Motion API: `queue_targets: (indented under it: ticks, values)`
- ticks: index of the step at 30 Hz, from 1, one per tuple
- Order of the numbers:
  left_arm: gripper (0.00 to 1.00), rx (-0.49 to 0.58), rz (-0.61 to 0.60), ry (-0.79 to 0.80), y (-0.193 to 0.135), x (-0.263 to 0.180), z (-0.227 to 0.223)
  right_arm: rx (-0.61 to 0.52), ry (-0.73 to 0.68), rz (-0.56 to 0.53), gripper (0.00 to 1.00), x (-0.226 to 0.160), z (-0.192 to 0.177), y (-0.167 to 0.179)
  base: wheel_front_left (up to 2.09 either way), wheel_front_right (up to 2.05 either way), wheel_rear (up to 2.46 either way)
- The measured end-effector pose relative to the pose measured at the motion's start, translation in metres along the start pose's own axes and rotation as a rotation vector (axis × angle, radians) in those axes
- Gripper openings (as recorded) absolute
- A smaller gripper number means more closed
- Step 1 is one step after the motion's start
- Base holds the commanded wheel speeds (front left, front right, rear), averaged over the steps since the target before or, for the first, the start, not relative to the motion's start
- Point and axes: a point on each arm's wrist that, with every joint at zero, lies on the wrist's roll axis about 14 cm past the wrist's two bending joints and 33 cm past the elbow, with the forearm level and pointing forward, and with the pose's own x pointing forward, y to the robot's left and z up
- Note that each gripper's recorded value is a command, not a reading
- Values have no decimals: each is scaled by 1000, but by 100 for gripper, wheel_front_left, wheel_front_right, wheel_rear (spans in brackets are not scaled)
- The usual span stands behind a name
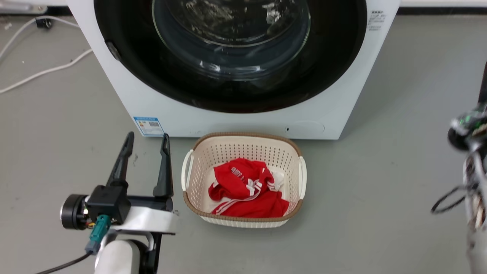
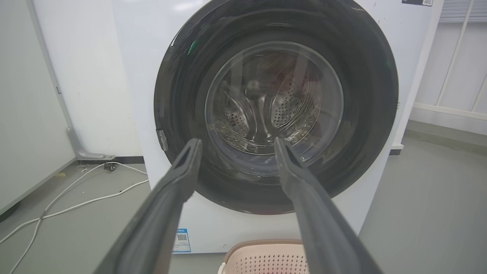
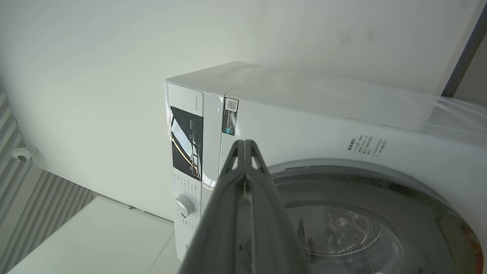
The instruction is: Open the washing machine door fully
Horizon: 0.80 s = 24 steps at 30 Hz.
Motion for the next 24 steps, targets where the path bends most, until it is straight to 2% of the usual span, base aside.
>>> queue_targets:
  ticks: [11, 18, 24]
  values:
    - [100, -3, 1, 1, 6, 33, -16, -106, 272, -37, 0, 101, -41, -2, 0, 0, 0]
    - [100, -12, 5, 6, 8, 45, -26, -244, 498, -104, 0, 130, -93, -15, 0, 0, 0]
    - [100, -13, 5, 14, 10, 53, -36, -327, 605, -151, 0, 144, -126, -26, 0, 0, 0]
